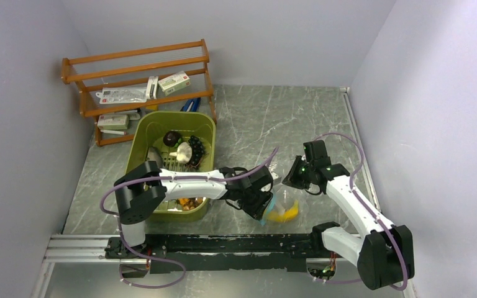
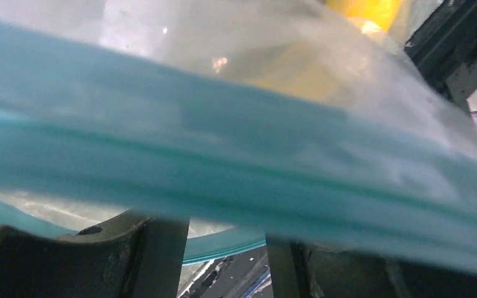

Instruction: Open the zip-top bag and remove the fake food

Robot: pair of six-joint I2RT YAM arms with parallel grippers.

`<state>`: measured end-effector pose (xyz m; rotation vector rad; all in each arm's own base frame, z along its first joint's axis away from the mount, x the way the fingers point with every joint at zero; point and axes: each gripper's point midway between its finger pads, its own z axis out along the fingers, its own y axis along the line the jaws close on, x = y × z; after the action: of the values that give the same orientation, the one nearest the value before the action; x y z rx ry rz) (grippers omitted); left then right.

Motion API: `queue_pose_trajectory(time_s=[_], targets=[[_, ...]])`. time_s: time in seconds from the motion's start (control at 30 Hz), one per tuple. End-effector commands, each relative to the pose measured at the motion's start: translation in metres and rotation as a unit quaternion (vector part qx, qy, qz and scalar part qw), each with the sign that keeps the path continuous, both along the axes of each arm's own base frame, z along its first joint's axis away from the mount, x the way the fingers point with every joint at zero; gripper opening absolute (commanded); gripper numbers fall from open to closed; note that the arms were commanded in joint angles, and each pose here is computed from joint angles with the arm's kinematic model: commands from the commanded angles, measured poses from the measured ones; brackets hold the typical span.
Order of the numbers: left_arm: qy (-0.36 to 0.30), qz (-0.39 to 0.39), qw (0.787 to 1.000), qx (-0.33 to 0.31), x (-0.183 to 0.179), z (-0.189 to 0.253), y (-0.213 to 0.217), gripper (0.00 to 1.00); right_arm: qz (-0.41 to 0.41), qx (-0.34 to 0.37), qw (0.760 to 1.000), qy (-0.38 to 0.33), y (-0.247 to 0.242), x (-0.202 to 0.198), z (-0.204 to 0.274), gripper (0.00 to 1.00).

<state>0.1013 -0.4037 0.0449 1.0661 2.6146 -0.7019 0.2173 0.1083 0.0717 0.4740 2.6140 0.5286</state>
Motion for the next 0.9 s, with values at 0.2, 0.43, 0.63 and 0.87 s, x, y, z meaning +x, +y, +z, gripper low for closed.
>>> queue_pose_trajectory(time_s=[0.2,0.43,0.63,0.87], targets=[[-0.085,0.045,0.995,0.012,0.023,0.004,0.008,0.55,-0.023,-0.036,0.999,0.0,-0.021,-0.024,0.042,0.52],[-0.09,0.028,0.996,-0.007,0.022,0.012,0.003,0.56,-0.079,-0.007,0.996,0.04,-0.022,-0.053,0.05,0.53],[-0.113,-0.032,0.992,-0.049,0.022,0.027,-0.016,0.57,-0.093,-0.019,0.988,0.119,-0.028,-0.091,0.015,0.52],[-0.15,-0.157,0.972,-0.092,0.016,0.023,-0.034,0.58,-0.074,0.014,0.984,0.159,-0.014,-0.103,-0.017,0.51]])
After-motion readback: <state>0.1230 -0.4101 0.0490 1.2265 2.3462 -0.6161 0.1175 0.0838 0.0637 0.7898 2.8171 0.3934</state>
